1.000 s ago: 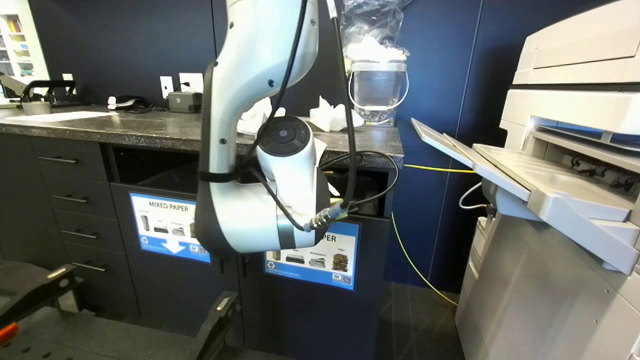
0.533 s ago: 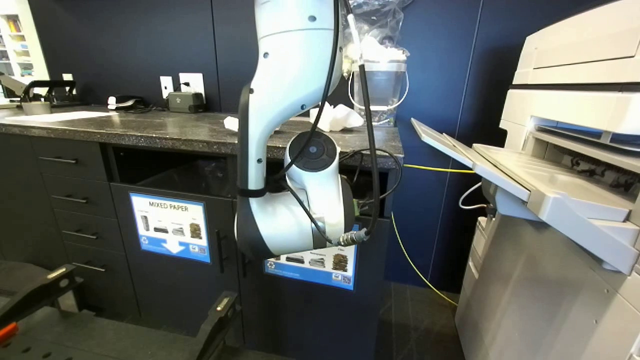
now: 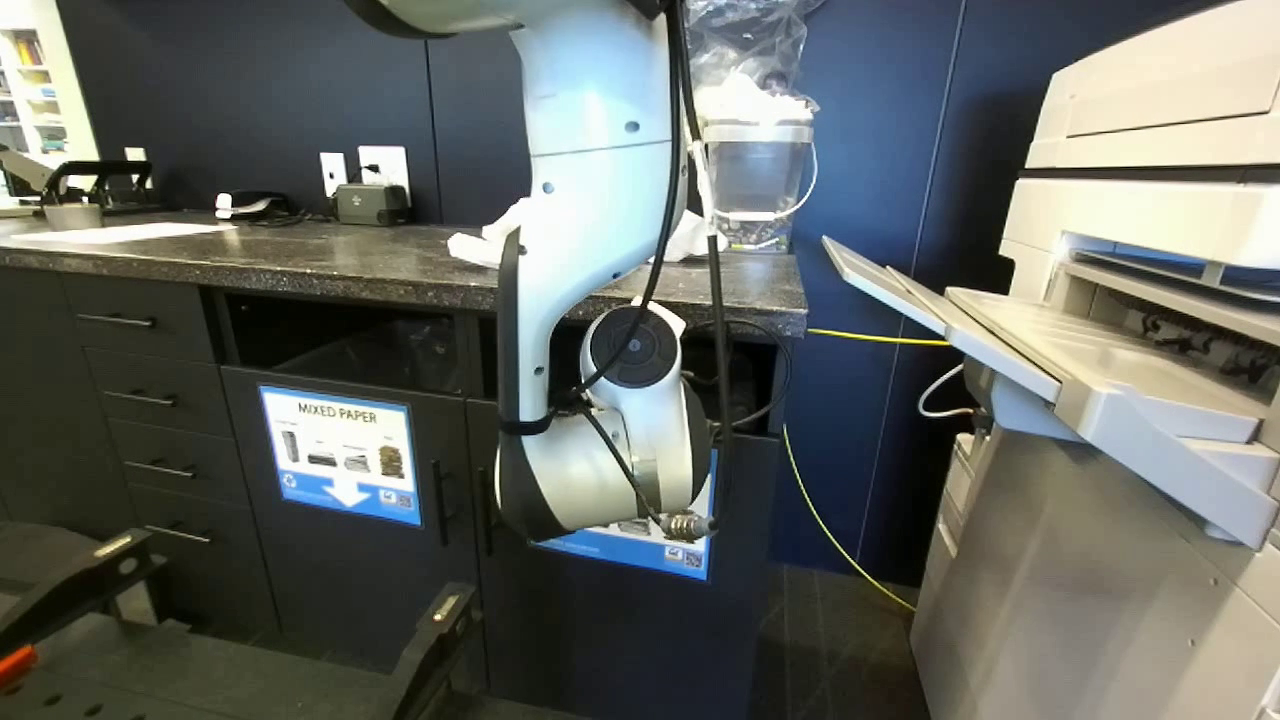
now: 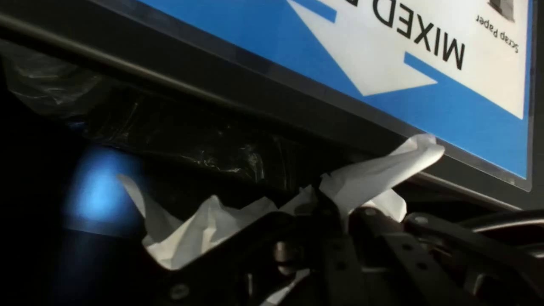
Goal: Pick up the paper from the counter and throw it in the bin
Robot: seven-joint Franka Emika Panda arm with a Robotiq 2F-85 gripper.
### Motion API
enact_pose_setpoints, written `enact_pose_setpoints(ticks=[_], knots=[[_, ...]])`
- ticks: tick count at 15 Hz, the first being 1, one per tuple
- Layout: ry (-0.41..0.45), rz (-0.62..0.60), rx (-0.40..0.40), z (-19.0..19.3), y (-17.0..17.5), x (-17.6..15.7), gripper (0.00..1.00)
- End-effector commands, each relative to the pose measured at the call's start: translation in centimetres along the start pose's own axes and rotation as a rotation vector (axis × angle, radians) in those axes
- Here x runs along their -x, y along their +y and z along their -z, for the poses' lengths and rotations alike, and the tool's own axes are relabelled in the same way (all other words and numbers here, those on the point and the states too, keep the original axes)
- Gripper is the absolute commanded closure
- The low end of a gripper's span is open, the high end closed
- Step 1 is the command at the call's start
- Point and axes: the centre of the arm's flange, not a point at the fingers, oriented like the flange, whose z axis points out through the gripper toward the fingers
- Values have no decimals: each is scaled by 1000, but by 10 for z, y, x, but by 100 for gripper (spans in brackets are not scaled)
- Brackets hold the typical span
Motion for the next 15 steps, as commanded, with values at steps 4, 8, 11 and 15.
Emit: enact_pose_setpoints(ticks=[4,8,11,15], knots=[[102,-31,27,-21,27,2,99],[137,-37,26,-33,38,-7,99],[160,-45,17,-42,40,-11,99],[174,-59,1,-50,40,-9,97]])
